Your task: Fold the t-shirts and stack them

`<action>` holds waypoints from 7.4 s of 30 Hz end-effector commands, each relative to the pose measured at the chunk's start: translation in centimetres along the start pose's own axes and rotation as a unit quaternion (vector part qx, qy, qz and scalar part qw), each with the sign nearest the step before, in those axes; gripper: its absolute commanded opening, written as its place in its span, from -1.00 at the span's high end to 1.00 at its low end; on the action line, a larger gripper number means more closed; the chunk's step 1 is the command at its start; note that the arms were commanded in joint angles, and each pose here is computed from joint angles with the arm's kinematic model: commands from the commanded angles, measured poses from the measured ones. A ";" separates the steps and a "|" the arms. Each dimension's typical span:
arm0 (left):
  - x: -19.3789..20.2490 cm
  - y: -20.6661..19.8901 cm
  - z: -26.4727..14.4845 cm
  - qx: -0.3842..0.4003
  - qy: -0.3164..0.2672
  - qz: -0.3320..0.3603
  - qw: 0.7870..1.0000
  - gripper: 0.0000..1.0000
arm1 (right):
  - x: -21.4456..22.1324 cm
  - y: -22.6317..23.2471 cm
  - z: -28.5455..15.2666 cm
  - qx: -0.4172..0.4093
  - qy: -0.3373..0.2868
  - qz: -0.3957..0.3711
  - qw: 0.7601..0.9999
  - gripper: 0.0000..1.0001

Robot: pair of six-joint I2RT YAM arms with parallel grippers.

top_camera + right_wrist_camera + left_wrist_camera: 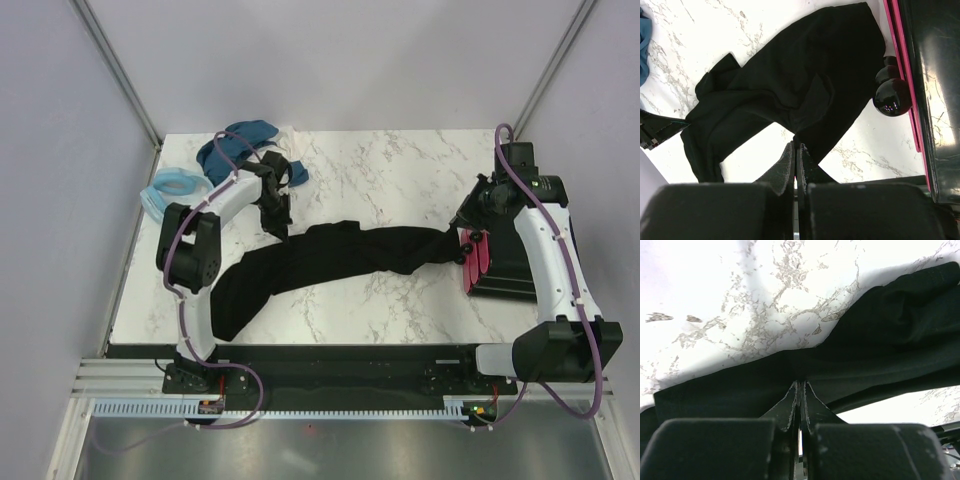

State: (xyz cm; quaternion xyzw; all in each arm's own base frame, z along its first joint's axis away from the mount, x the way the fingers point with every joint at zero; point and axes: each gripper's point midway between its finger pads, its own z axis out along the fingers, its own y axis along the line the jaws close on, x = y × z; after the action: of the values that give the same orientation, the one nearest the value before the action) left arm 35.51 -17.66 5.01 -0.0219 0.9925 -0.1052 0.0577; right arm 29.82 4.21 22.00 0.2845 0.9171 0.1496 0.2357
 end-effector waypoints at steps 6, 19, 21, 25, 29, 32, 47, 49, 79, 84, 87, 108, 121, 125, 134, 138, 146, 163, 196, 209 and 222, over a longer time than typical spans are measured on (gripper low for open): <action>-3.8 1.2 -7.5 0.018 -0.127 -0.035 0.991 0.96 | -2.9 1.8 -0.8 -0.027 -0.045 0.003 0.999 1.00; -4.4 3.8 -19.4 -0.012 -0.249 -0.097 0.964 0.96 | -13.8 3.7 -6.0 -0.024 -0.215 0.076 0.973 1.00; -3.9 3.4 -21.8 0.001 -0.273 -0.103 0.956 0.96 | -15.6 4.6 -7.2 -0.044 -0.230 0.090 0.968 1.00; -3.3 3.0 -27.4 0.018 -0.332 -0.106 0.937 0.96 | -17.2 6.8 -9.8 -0.091 -0.250 0.098 0.959 1.00; -1.5 3.1 -31.6 0.022 -0.364 -0.100 0.926 0.96 | -17.5 9.2 -12.6 -0.154 -0.251 0.104 0.950 1.00; 0.1 3.3 -34.9 0.030 -0.399 -0.095 0.911 0.96 | -17.1 11.5 -15.1 -0.221 -0.248 0.087 0.939 1.00; 8.9 7.9 -47.3 0.001 -0.565 -0.132 0.814 0.96 | -16.4 16.7 -29.5 -0.408 -0.299 0.014 0.863 1.00; 9.8 7.6 -49.0 0.015 -0.582 -0.128 0.803 0.96 | -15.7 18.0 -32.2 -0.461 -0.289 -0.005 0.839 1.00; 11.8 8.2 -45.0 0.020 -0.544 -0.147 0.826 0.96 | -13.2 9.1 -30.1 -0.311 -0.324 0.080 0.890 1.00; 11.4 7.3 -41.5 0.031 -0.497 -0.135 0.857 0.96 | -8.5 6.9 -23.3 -0.246 -0.256 0.038 0.934 1.00; 11.1 6.9 -39.9 0.035 -0.478 -0.122 0.869 0.96 | -5.9 8.5 -21.3 -0.308 -0.225 -0.006 0.924 1.00; 7.8 4.4 -39.1 0.057 -0.450 -0.098 0.886 0.96 | -12.6 20.6 -12.7 -0.033 -0.373 -0.312 0.873 1.00; 4.3 -3.1 -37.7 0.080 -0.413 0.022 0.907 0.96 | -4.4 20.6 -21.5 0.025 -0.481 -0.252 0.839 1.00; 5.9 -2.2 -37.5 0.065 -0.400 0.025 0.914 0.96 | -3.9 17.9 -24.7 -0.018 -0.488 -0.203 0.849 1.00; 8.2 1.6 -39.2 0.006 -0.413 -0.003 0.911 0.96 | -6.8 11.2 -32.0 -0.007 -0.528 -0.150 0.836 1.00; 8.5 3.1 -38.0 -0.032 -0.395 -0.024 0.918 0.96 | -8.1 9.3 -34.4 0.035 -0.550 -0.136 0.824 1.00; 8.8 3.5 -39.3 -0.028 -0.416 -0.032 0.908 0.96 | -10.1 5.7 -40.2 0.076 -0.564 -0.112 0.815 1.00; 8.6 0.7 -37.0 0.031 -0.390 0.006 0.920 0.96 | 0.3 22.0 -30.4 -0.089 -0.508 -0.324 0.793 1.00; -11.5 0.4 -27.4 -0.004 -0.325 -0.071 0.943 0.96 | -18.7 17.1 -0.3 -0.019 -0.282 -0.255 0.925 1.00; -5.8 -2.1 -32.1 0.008 -0.368 -0.017 0.930 0.96 | -20.0 15.3 -14.8 -0.032 -0.415 -0.199 0.887 1.00; 11.0 2.8 -43.1 0.068 -0.513 0.050 0.854 0.96 | -12.4 10.7 -34.1 -0.140 -0.531 -0.165 0.819 1.00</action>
State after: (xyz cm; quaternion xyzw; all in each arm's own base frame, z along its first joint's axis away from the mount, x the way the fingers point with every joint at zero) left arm 21.92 -8.94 45.26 -0.0369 0.8269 -0.1745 0.5334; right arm 28.61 0.86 57.68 0.1229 0.6745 0.0499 0.7263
